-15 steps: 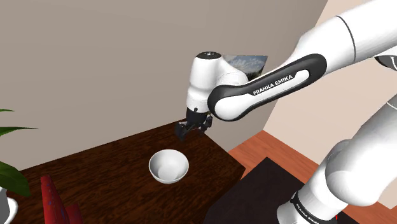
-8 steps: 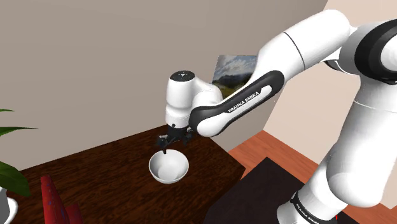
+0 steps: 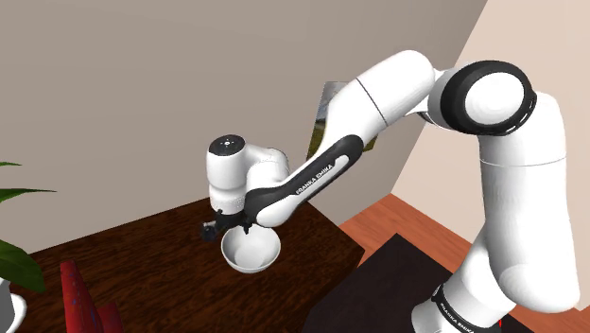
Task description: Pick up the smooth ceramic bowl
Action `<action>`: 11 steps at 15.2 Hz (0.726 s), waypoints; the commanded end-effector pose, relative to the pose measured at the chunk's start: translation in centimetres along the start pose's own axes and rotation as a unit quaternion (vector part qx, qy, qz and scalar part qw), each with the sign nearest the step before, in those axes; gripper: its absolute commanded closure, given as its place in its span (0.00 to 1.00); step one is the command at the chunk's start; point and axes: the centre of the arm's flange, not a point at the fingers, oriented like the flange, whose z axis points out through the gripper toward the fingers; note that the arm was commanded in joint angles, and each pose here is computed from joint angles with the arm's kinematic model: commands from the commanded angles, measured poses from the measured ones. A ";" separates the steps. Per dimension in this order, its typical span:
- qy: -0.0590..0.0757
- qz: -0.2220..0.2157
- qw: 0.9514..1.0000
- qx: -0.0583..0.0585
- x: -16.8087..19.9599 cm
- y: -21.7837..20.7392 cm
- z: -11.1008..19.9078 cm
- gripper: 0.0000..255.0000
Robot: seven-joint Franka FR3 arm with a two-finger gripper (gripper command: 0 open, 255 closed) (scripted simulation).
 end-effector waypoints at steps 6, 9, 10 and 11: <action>0.004 0.000 1.000 -0.003 0.4 -2.2 4.3 0.00; 0.004 0.000 1.000 -0.003 0.1 -2.4 6.2 0.00; 0.004 0.000 1.000 -0.003 0.1 -2.4 6.2 0.00; 0.004 0.000 1.000 -0.003 0.1 -2.4 6.2 0.00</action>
